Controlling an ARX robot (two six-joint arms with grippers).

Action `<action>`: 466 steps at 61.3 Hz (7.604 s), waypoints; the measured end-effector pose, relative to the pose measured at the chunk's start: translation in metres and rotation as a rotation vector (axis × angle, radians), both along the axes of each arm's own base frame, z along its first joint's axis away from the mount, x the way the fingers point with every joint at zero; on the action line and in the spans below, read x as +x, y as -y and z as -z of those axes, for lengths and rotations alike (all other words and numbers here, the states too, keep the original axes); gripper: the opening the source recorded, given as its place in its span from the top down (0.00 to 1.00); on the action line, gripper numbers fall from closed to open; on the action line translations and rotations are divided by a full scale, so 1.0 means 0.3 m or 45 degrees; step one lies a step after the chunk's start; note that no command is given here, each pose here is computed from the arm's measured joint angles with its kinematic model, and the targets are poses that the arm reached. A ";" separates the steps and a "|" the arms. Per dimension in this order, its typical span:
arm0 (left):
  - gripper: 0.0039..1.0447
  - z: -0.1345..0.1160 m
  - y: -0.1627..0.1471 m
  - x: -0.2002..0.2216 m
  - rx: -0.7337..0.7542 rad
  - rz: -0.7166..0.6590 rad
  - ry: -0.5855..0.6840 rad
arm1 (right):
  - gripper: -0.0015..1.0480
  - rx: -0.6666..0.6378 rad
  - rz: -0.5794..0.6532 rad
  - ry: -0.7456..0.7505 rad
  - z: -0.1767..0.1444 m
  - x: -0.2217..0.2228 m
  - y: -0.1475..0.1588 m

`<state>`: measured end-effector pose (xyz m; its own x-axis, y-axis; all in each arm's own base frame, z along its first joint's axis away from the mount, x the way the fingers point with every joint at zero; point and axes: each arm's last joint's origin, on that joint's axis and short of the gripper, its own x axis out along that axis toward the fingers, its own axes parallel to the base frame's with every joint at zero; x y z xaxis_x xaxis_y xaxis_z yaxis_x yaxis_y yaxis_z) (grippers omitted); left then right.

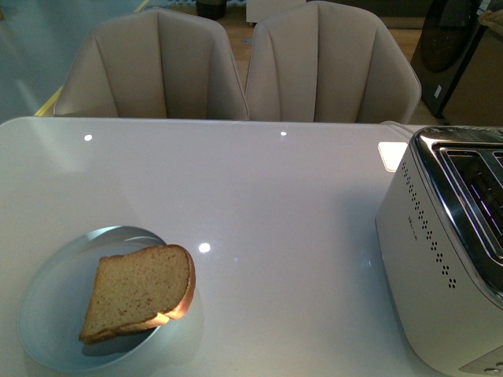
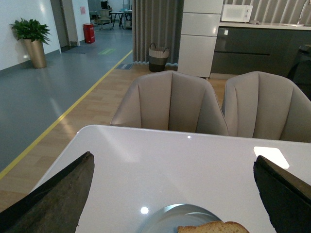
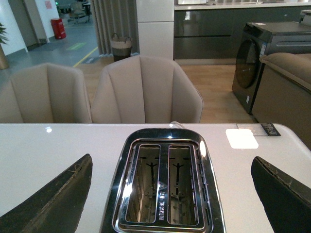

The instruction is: Left arm holds plate, right arm toasts bread

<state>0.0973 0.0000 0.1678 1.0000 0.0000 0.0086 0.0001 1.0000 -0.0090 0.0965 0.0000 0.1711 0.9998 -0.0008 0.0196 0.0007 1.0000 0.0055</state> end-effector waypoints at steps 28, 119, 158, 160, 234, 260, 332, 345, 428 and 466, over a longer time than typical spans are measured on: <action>0.06 0.000 0.000 0.000 0.000 0.000 0.000 | 0.09 0.000 0.000 0.000 0.000 0.000 0.000; 0.06 0.576 -0.163 0.716 -0.028 -0.002 -1.291 | 0.09 0.000 0.000 0.000 0.000 0.000 0.000; 0.34 0.664 -0.134 0.731 -0.058 0.018 -1.401 | 0.09 0.000 0.000 0.000 0.000 0.000 0.000; 0.39 0.664 -0.133 0.732 -0.062 0.019 -1.401 | 0.09 0.000 0.000 0.000 0.000 0.000 0.000; 0.97 0.382 -0.172 0.716 -0.612 0.067 -1.329 | 0.09 0.000 0.000 0.000 0.000 0.000 0.000; 0.97 0.059 0.062 0.730 -0.633 0.304 -1.207 | 0.09 0.000 0.000 0.000 0.000 0.000 0.000; 0.97 -0.155 0.395 0.683 -0.712 0.506 -1.158 | 0.09 0.000 0.000 0.000 0.000 0.000 0.000; 0.97 -0.155 0.395 0.683 -0.713 0.506 -1.159 | 0.09 0.000 0.000 0.000 0.000 0.000 0.000; 0.97 -0.154 0.395 0.682 -0.716 0.505 -1.160 | 0.09 0.782 -0.436 -0.406 -0.101 0.454 -0.162; 0.97 -0.154 0.395 0.682 -0.716 0.505 -1.160 | 0.42 0.986 -0.501 -0.482 -0.069 0.485 -0.208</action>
<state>0.3017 -0.1187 0.2141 0.5648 -0.5430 -0.6214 0.0790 0.7851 -0.6143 0.2420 0.0624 0.1919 0.8709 0.4607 -0.1711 -0.1978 0.6473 0.7361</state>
